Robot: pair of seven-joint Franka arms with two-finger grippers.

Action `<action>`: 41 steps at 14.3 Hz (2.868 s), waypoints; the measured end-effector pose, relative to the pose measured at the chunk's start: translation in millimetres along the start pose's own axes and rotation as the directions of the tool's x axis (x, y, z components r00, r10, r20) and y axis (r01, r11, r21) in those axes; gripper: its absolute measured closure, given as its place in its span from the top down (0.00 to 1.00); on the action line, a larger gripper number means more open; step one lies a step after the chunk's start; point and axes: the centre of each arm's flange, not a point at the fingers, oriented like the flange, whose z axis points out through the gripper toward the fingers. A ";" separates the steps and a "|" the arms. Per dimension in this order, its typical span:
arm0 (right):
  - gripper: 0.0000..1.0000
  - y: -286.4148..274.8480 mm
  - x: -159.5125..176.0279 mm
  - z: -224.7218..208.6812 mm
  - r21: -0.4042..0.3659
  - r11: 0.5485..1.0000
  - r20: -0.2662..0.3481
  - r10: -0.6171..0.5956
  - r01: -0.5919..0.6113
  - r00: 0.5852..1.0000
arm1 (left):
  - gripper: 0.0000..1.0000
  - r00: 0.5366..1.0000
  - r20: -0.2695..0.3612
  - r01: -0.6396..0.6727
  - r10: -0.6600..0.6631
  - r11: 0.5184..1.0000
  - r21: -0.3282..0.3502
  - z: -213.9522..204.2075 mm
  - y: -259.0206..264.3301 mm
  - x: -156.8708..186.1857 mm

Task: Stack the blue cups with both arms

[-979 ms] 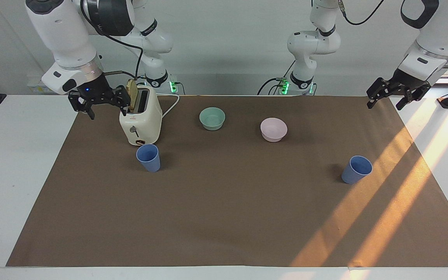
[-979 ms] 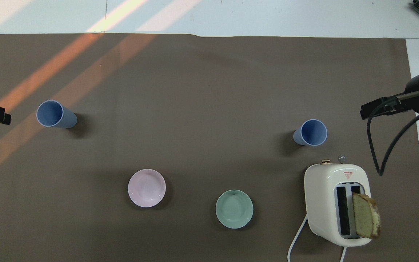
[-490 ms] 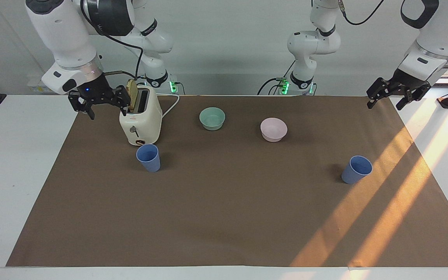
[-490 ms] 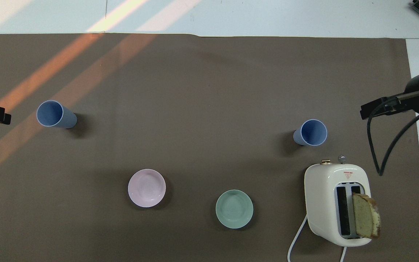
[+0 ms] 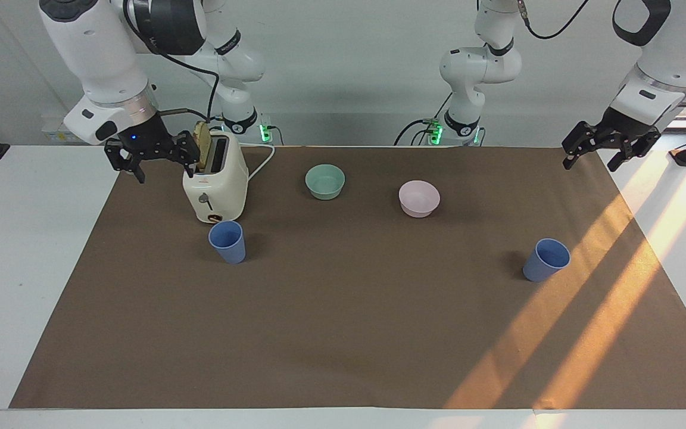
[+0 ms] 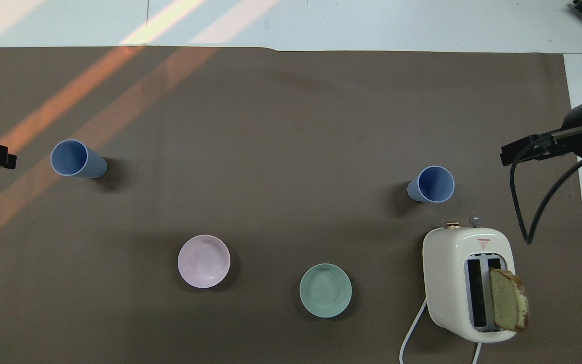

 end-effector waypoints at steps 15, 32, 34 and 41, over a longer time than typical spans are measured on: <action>1.00 0.0 0.0 0.0 0.000 1.000 0.000 0.000 0.000 1.000 | 1.00 0.998 -0.047 -0.038 0.039 0.999 0.021 198.8 -59.1 44.1; 1.00 0.0 0.0 0.0 0.000 1.000 0.000 0.000 0.000 1.000 | 0.05 0.999 -0.020 -0.045 0.044 0.997 -0.056 217.9 -13.1 27.1; 1.00 0.0 0.0 0.0 0.000 1.000 0.000 0.000 0.000 1.000 | 0.05 0.999 -0.021 -0.027 0.025 0.997 -0.077 209.9 40.3 29.6; 1.00 0.0 0.0 0.0 0.000 1.000 0.000 0.000 0.000 1.000 | 0.05 1.000 0.017 0.000 0.003 0.991 -0.132 215.6 225.9 3.8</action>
